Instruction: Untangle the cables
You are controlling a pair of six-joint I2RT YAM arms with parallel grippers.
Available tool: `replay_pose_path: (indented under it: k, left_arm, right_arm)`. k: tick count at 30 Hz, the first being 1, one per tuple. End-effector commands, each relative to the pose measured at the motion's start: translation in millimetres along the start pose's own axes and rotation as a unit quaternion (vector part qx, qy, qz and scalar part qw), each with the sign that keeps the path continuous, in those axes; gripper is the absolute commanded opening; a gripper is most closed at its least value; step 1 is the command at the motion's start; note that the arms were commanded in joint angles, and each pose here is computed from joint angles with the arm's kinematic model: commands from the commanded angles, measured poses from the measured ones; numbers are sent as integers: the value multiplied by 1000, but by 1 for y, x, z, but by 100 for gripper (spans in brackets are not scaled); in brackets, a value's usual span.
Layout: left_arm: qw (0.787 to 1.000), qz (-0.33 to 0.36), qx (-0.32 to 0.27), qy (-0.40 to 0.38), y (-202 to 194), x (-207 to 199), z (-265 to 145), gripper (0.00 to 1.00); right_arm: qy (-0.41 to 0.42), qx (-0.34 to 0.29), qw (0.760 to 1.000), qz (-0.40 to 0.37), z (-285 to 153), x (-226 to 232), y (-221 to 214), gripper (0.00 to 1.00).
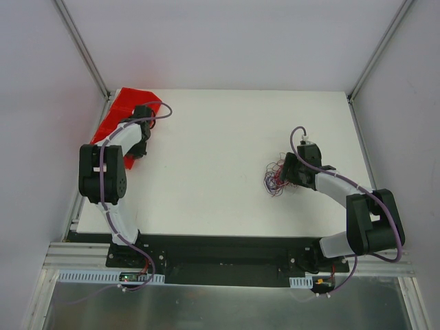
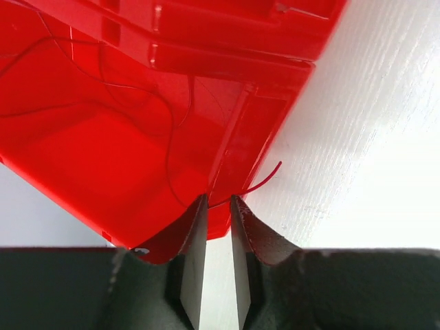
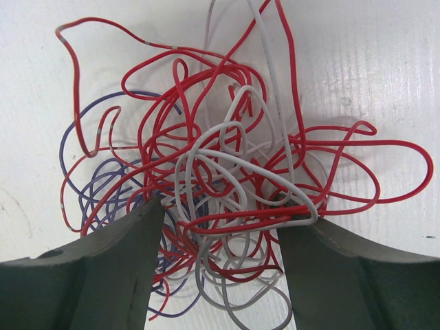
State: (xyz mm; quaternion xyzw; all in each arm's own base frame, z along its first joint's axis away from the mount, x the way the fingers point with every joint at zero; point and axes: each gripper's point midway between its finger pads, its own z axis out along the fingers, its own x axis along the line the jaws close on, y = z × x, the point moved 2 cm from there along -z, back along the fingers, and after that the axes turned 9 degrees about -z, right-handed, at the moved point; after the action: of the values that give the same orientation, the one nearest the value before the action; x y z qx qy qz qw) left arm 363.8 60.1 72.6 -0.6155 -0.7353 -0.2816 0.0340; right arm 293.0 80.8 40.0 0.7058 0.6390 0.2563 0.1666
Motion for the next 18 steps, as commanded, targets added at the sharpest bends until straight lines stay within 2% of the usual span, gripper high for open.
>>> replay_pose_path:
  k: [1, 2, 5, 7, 15, 18]
  left_arm:
    - [999, -17, 6, -34, 7, 0, -3, 17]
    - [999, -17, 8, -36, 7, -1, -2, 17]
    - [999, -14, 13, -33, 5, -1, 0, 28]
    - [999, -15, 16, -34, 4, -2, 0, 31]
    - [999, -35, 24, -31, 4, 6, 5, 32]
    - [999, -37, 21, -26, 8, 8, 6, 27]
  right_arm:
    - [6, 33, 999, -6, 0, 1, -19, 68]
    - [6, 33, 999, -6, 0, 1, -18, 68]
    - [6, 33, 999, -6, 0, 1, -18, 68]
    - [6, 33, 999, -6, 0, 1, -18, 68]
    - [6, 33, 999, -6, 0, 1, -18, 68]
    - [7, 32, 999, -6, 0, 1, -18, 68]
